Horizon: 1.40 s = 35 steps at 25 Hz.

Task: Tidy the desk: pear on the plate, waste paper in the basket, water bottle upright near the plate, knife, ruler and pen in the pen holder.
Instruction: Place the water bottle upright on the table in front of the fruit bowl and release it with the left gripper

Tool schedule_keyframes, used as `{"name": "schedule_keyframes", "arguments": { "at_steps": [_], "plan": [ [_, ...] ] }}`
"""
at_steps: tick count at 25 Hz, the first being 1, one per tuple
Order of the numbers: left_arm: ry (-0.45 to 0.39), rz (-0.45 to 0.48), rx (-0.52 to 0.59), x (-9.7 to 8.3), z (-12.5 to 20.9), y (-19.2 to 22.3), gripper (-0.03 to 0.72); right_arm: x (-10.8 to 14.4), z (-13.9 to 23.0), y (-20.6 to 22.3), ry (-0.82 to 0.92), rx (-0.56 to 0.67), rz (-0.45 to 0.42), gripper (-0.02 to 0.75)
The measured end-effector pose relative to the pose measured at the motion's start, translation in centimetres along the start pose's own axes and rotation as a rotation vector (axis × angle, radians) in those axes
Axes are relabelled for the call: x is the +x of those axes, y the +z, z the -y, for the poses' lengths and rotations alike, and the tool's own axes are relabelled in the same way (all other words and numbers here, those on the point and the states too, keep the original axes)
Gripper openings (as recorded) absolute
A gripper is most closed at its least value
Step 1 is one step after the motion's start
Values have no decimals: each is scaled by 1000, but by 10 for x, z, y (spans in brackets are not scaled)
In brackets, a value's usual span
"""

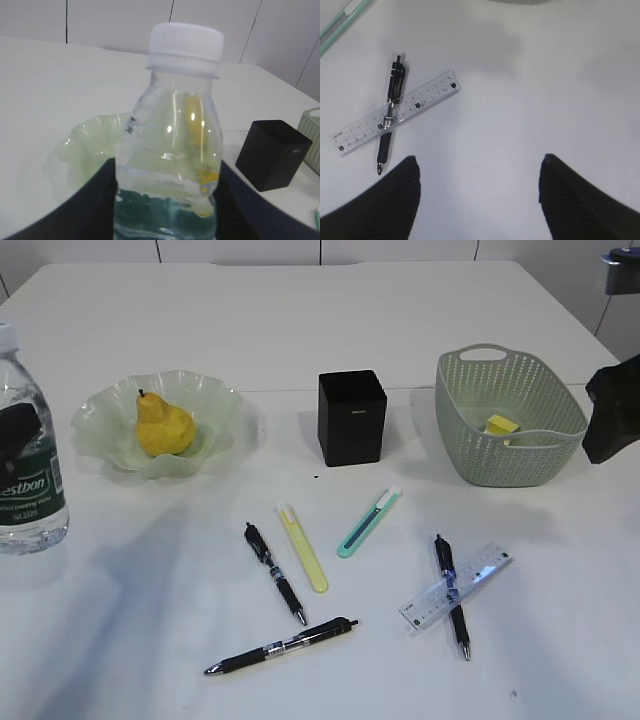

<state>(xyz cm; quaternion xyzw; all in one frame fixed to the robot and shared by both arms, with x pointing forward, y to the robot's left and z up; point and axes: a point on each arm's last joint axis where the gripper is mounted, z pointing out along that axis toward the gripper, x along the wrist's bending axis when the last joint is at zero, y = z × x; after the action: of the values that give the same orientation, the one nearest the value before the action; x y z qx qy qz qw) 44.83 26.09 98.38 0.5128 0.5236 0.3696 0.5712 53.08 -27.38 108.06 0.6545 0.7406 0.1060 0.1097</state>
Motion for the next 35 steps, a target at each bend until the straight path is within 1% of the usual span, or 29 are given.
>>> {"name": "schedule_keyframes", "arguments": {
  "at_steps": [4,5,8,12,14,19,22,27,28,35],
  "plan": [
    [3,17,-45,2,10,11,358,-1,0,0,-3,-2,6,547],
    [4,16,-36,3,15,14,358,-1,0,0,-3,-2,6,547],
    [16,27,38,5,33,22,358,-1,0,0,-3,-2,6,547],
    [54,93,126,1,51,30,358,-1,0,0,-4,-2,8,547],
    [70,125,150,-1,57,36,358,-1,0,0,-5,-2,9,547],
    [88,171,192,-2,70,53,358,-1,0,0,-7,-2,14,547],
    [104,206,196,-4,73,65,358,-1,0,0,-7,-2,14,547],
    [109,219,188,-4,77,84,358,-2,0,0,-9,-4,17,547],
    [108,221,196,-3,81,87,358,-2,0,0,-9,-5,18,547],
    [97,266,157,-4,93,96,358,-3,-1,0,-15,-7,30,547]
  ]
}}
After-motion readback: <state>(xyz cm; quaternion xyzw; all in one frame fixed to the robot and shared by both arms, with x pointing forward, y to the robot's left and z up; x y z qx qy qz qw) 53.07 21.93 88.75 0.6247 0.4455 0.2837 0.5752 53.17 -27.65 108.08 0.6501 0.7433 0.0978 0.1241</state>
